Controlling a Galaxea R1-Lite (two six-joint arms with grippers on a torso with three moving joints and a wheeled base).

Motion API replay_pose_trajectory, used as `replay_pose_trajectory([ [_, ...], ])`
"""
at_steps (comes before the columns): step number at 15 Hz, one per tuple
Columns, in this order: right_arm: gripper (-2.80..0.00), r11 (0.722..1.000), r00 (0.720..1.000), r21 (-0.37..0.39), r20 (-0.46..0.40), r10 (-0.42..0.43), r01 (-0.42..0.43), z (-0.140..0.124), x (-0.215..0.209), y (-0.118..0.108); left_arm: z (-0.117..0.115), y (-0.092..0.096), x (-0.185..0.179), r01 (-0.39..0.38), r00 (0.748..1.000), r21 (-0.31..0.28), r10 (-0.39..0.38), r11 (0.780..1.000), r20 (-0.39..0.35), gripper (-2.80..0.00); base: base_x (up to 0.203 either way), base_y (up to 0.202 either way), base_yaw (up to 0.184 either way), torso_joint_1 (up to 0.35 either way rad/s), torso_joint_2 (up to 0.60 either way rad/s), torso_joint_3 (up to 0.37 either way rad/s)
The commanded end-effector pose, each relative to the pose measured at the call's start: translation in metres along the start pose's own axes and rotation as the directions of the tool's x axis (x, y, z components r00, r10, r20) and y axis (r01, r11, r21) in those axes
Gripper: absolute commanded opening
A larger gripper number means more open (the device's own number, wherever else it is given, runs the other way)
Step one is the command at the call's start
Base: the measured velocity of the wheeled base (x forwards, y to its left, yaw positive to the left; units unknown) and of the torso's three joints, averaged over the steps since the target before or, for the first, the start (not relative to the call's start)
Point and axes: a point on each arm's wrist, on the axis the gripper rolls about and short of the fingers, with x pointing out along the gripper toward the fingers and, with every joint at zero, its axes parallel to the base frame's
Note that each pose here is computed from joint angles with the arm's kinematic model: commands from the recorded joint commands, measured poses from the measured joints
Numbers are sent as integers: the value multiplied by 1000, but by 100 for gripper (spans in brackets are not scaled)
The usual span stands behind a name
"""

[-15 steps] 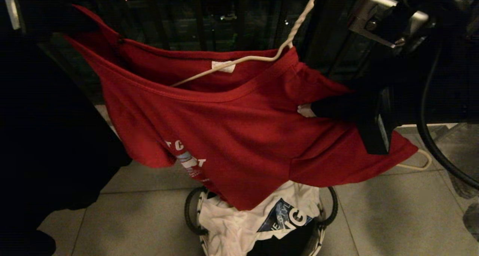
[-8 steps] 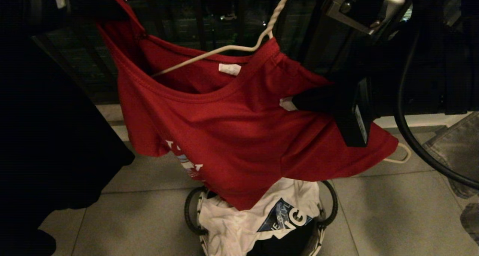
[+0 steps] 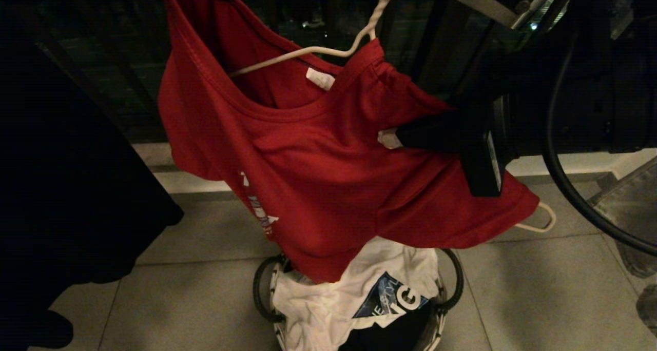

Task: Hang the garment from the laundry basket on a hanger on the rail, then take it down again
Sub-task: Hang the clothes on the clothes rack

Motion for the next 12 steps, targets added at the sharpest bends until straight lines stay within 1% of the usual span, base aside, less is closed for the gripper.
replay_pose_trajectory([
  [1, -280, 1000, 1000, 14, 26, 15, -15, 3, -9, 0, -2, -4, 3, 24, 1000, 8, -24, 1000, -13, -280, 0, 0, 0, 0, 0, 0],
  [3, -280, 998, 997, 43, 61, 53, -56, 4, -19, 1, 0, -10, 11, 37, 999, 10, -37, 999, -10, -280, 0, 0, 0, 0, 0, 0],
  [4, -280, 996, 995, 55, 69, 69, -73, 5, -19, 2, 3, -12, 13, 40, 999, 28, -40, 999, -2, -280, 0, 0, 0, 0, 0, 0],
  [6, -280, 991, 992, 96, 95, 88, -97, 6, -23, 2, 4, -15, 16, 56, 998, 87, -56, 995, 4, -280, 0, 0, 0, 0, 0, 0],
  [7, -280, 987, 987, 116, 128, 100, -115, 8, -24, 2, 4, -16, 16, 63, 998, 112, -64, 992, 3, -280, 0, 0, 0, 0, 0, 0],
  [8, -280, 983, 981, 132, 161, 108, -130, 8, -23, 2, 6, -16, 15, 66, 998, 124, -68, 990, 9, -280, 0, 0, 0, 0, 0, 0],
  [10, -280, 980, 971, 140, 212, 107, -139, 5, -13, 3, 10, -18, 10, 89, 994, 161, -97, 983, 45, -280, 0, 0, 0, 0, 0, 0],
  [12, -280, 979, 965, 138, 232, 118, -153, 2, 0, 4, 10, -22, 10, 107, 992, 170, -116, 980, 47, -280, 0, 0, 0, 0, 0, 0],
])
